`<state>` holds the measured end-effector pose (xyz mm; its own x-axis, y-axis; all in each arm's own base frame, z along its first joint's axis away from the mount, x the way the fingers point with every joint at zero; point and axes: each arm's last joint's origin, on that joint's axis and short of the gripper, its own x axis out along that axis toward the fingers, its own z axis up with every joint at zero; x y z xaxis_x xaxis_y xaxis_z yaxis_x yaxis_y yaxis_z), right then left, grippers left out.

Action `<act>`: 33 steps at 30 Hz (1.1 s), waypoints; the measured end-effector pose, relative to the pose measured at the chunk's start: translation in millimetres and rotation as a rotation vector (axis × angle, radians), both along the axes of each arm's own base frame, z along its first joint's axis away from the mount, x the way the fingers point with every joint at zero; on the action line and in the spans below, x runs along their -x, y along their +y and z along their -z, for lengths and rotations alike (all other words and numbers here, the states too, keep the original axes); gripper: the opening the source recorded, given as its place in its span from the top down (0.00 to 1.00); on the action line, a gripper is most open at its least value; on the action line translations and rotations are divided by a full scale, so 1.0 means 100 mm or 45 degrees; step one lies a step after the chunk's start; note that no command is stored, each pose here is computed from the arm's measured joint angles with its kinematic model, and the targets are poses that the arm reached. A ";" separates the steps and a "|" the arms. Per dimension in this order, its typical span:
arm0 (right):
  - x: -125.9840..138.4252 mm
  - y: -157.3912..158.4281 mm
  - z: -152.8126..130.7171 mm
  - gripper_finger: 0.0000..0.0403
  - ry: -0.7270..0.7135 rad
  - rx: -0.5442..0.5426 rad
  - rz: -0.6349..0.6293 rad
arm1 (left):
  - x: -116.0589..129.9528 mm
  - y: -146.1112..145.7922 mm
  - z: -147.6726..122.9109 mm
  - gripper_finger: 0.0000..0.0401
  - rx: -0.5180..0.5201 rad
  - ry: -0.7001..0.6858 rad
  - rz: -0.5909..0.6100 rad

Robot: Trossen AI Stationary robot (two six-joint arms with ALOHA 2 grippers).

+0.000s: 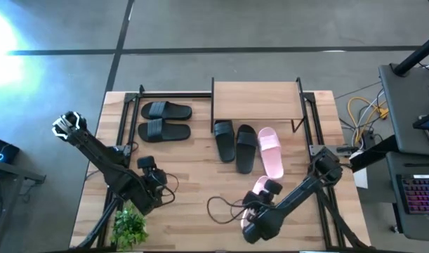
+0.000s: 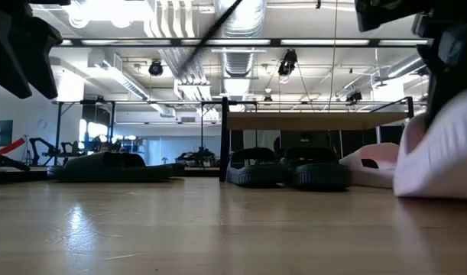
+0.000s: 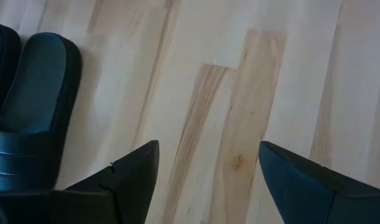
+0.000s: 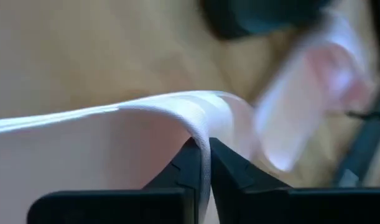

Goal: Pick and place slides into the shelf
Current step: Put the pink slide under the shelf

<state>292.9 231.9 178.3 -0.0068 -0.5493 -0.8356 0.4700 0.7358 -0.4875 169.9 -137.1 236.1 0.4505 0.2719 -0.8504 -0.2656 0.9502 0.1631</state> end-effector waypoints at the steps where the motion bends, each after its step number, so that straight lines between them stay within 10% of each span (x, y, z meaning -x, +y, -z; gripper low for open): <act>1: 0.03 -0.02 -0.04 0.96 0.018 0.022 0.033 | 0.01 0.01 0.01 0.35 -0.002 0.003 0.000; 9: 0.44 0.18 -0.50 0.97 -0.063 -0.135 0.000 | 0.02 0.02 0.02 0.35 -0.018 0.004 0.020; 16: 0.81 0.21 -0.37 0.98 0.244 -0.149 -0.284 | 0.01 0.03 0.01 0.35 -0.037 -0.022 0.010; 24: 1.24 -0.24 -0.14 0.98 0.432 -0.032 -0.233 | 0.01 0.02 0.02 0.35 0.021 -0.053 -0.077; 33: 1.60 -0.89 -0.03 0.97 0.574 0.216 -0.548 | -0.01 0.01 0.02 0.35 0.047 -0.075 -0.103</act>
